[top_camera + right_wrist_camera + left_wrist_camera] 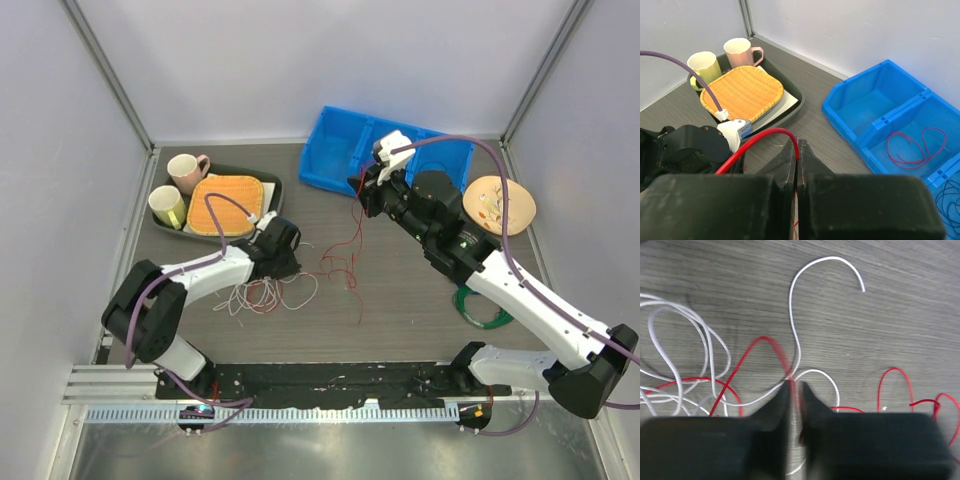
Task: Untangle the cables
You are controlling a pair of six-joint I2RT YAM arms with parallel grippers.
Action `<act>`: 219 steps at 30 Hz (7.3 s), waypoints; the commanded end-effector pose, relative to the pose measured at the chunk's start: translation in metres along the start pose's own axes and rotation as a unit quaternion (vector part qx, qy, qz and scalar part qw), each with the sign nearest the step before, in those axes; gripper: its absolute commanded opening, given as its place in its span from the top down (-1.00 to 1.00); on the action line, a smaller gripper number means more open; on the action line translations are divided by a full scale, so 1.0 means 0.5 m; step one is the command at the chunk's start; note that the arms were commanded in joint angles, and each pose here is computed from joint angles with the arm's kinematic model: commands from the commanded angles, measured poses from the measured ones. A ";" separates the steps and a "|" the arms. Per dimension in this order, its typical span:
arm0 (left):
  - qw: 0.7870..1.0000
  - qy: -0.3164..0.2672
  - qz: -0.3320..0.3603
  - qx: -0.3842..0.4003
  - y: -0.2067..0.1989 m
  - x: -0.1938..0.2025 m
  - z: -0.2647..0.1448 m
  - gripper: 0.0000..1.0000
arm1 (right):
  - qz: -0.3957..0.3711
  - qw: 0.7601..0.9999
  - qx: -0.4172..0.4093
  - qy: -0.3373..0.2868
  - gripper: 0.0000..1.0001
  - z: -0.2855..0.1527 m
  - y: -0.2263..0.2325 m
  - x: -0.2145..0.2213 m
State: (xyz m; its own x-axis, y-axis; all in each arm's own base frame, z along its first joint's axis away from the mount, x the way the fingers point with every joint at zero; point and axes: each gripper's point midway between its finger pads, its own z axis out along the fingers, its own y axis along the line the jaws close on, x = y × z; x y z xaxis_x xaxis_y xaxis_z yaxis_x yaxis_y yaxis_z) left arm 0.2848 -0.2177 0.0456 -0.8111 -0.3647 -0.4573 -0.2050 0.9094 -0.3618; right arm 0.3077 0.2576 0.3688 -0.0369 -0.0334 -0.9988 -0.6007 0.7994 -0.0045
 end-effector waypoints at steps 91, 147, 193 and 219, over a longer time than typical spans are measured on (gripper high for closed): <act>0.978 -0.111 -0.153 -0.090 0.320 -0.149 -0.124 0.99 | -0.075 0.881 0.466 -0.024 0.99 0.363 -0.706 0.059; 0.793 -0.139 0.224 0.549 -0.348 -0.161 -0.678 1.00 | -0.141 0.894 -0.425 -0.021 -0.67 0.117 0.154 0.203; 0.851 -0.279 0.180 0.406 -0.279 -0.282 -0.692 0.99 | -0.181 0.934 -0.307 0.013 0.99 0.207 0.241 0.218; 0.988 -0.150 0.000 -0.023 0.131 -0.088 -0.218 -1.00 | 0.097 0.979 0.101 -0.150 0.99 0.102 -0.211 -0.218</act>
State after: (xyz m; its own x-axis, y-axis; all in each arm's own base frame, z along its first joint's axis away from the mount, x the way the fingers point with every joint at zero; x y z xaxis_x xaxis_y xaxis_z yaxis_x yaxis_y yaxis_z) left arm 0.2405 -0.1220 0.1470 -0.6210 -0.3764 -0.6875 -0.1795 0.9221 -0.3428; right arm 0.4104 0.2261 0.4385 0.0673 0.2340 -0.9699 -0.5064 0.8456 0.1689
